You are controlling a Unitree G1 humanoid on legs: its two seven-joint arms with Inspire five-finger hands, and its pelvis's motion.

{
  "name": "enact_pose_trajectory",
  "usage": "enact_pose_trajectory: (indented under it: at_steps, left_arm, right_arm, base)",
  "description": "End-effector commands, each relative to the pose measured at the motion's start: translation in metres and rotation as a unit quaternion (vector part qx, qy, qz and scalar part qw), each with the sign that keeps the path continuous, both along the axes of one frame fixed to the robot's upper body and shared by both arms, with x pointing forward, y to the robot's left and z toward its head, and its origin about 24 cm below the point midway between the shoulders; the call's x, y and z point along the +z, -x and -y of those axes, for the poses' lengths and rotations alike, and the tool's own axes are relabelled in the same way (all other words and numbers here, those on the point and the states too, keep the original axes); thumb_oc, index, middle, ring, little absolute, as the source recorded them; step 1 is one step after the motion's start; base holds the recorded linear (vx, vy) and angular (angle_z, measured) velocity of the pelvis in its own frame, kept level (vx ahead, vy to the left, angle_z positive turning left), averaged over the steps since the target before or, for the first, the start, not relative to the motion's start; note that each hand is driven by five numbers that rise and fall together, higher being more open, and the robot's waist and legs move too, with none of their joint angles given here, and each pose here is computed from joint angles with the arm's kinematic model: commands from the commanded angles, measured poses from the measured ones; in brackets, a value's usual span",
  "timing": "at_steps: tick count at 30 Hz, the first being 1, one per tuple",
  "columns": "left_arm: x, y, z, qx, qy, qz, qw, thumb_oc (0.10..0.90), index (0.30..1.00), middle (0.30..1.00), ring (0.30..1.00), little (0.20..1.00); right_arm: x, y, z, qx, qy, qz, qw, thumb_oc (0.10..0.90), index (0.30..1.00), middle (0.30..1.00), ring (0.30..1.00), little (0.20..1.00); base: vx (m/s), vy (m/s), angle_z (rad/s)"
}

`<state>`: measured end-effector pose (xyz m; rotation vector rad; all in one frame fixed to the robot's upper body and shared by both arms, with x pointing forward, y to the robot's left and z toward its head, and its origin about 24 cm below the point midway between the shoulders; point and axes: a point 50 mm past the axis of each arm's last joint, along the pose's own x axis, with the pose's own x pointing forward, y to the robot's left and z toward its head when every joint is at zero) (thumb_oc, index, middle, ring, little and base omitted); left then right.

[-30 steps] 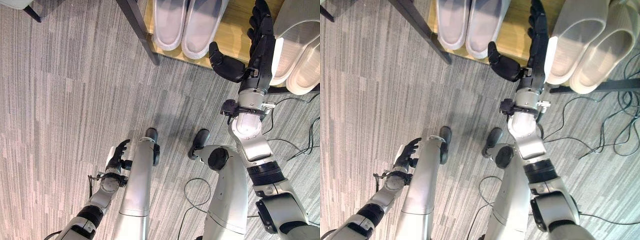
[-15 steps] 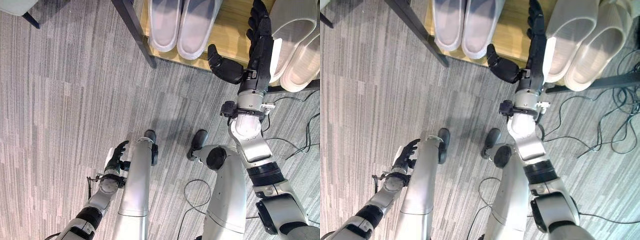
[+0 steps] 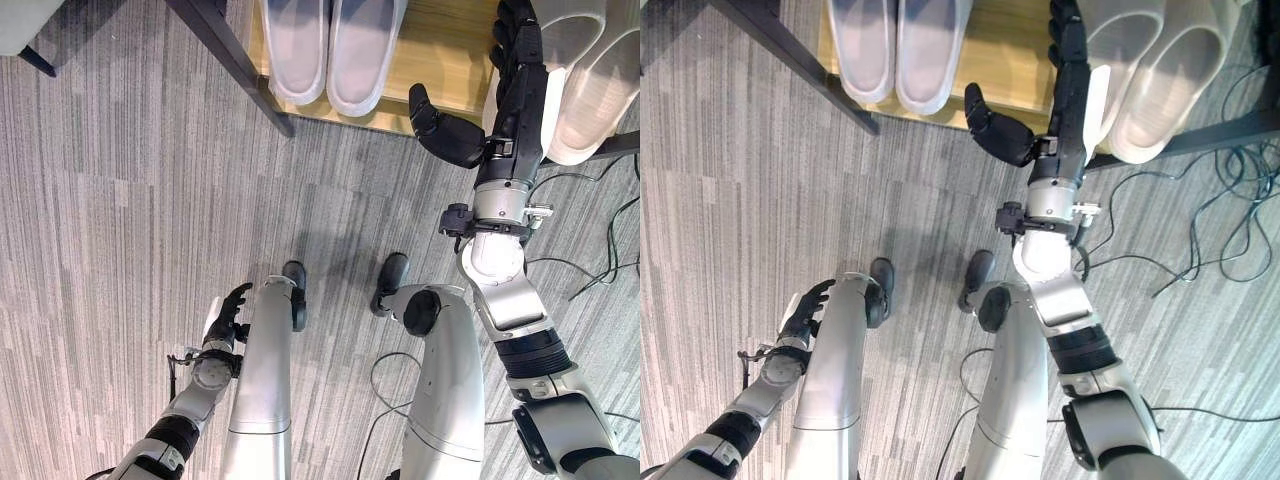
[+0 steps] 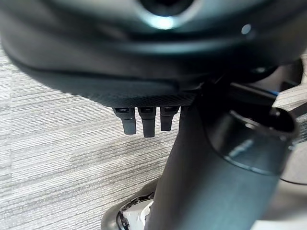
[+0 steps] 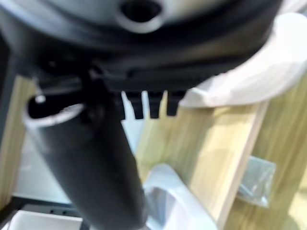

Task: Arrange the slippers neatly on the shoe rack.

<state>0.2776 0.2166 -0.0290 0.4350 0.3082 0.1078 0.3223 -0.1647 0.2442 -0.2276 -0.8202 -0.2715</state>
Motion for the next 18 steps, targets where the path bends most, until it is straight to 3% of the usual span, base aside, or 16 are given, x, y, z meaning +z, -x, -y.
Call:
enact_pose_trajectory:
  at_steps: [1, 3, 6, 18]
  left_arm:
    - [-0.004, 0.014, -0.01, 0.022, 0.006, 0.011, 1.0, 0.8, 0.9, 0.9, 0.9, 0.9]
    - [-0.004, 0.013, -0.009, 0.022, 0.01, 0.012, 1.0, 0.8, 0.9, 0.9, 0.9, 0.9]
    - [0.009, -0.012, 0.003, 0.019, 0.01, 0.03, 0.999, 0.8, 0.9, 0.9, 0.9, 0.9]
    - [0.027, -0.028, 0.017, 0.002, 0.037, 0.071, 0.997, 0.8, 0.9, 0.9, 0.9, 0.9]
  right_arm:
    - [0.029, 0.03, -0.013, 0.045, 0.015, 0.111, 0.993, 0.8, 0.9, 0.9, 0.9, 0.9]
    - [0.027, 0.03, -0.011, 0.044, 0.015, 0.107, 0.993, 0.8, 0.9, 0.9, 0.9, 0.9]
    - [0.026, 0.029, -0.019, 0.066, 0.008, 0.102, 0.993, 0.8, 0.9, 0.9, 0.9, 0.9]
    - [0.004, 0.021, -0.021, 0.067, 0.058, 0.048, 0.995, 0.8, 0.9, 0.9, 0.9, 0.9]
  base:
    - [-0.01, 0.012, -0.11]
    - [-0.02, 0.027, -0.1]
    - [-0.03, 0.046, -0.09]
    - [-0.1, 0.02, -0.04]
